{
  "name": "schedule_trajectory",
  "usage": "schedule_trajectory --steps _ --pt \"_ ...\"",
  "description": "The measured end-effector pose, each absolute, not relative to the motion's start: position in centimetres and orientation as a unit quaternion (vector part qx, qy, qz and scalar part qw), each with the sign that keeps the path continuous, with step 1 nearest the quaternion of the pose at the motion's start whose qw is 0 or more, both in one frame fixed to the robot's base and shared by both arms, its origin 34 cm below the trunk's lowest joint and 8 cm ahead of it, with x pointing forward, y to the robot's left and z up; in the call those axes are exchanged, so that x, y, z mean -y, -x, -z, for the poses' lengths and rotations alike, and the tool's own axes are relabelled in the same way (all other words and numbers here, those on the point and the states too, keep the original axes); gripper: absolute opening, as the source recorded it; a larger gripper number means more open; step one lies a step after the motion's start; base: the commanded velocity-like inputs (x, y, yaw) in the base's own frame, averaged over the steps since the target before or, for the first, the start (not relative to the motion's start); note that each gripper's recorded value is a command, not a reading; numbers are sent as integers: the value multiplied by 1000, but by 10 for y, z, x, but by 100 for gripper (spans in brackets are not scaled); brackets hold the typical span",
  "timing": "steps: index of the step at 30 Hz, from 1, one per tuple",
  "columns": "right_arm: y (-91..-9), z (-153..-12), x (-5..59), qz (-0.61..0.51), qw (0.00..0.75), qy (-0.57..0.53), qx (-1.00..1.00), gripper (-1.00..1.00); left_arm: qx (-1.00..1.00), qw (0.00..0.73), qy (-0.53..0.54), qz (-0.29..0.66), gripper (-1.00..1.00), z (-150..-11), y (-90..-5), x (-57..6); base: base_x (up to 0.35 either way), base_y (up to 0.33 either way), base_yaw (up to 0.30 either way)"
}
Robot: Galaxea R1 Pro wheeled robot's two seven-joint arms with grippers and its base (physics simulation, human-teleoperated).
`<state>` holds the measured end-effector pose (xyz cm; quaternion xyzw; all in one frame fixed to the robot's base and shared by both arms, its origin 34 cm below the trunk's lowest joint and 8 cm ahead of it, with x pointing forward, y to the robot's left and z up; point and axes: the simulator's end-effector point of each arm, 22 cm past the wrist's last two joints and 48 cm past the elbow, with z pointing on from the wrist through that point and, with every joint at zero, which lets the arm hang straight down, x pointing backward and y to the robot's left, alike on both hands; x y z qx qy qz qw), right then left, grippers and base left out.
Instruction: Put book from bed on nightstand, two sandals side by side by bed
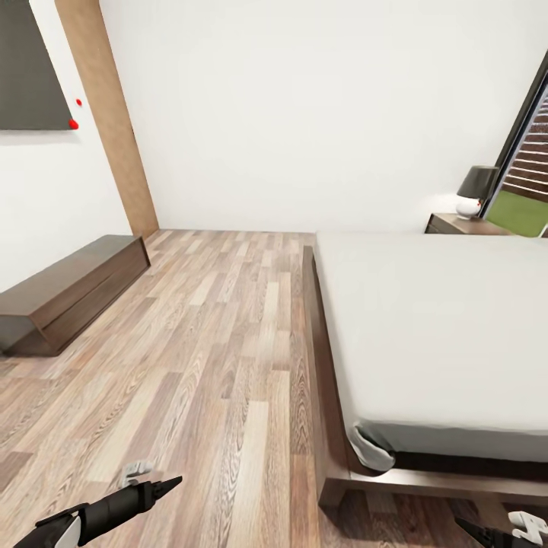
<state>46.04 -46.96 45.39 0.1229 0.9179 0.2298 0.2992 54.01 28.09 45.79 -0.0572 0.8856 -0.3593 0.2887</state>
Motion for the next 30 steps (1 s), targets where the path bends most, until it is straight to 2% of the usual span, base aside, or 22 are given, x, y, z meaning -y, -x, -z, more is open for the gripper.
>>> schedule_trajectory --steps 30 --pt "-469 -513 470 -230 299 -123 -918 100 -886 288 57 359 100 -517 -548 -281 0 0 0"
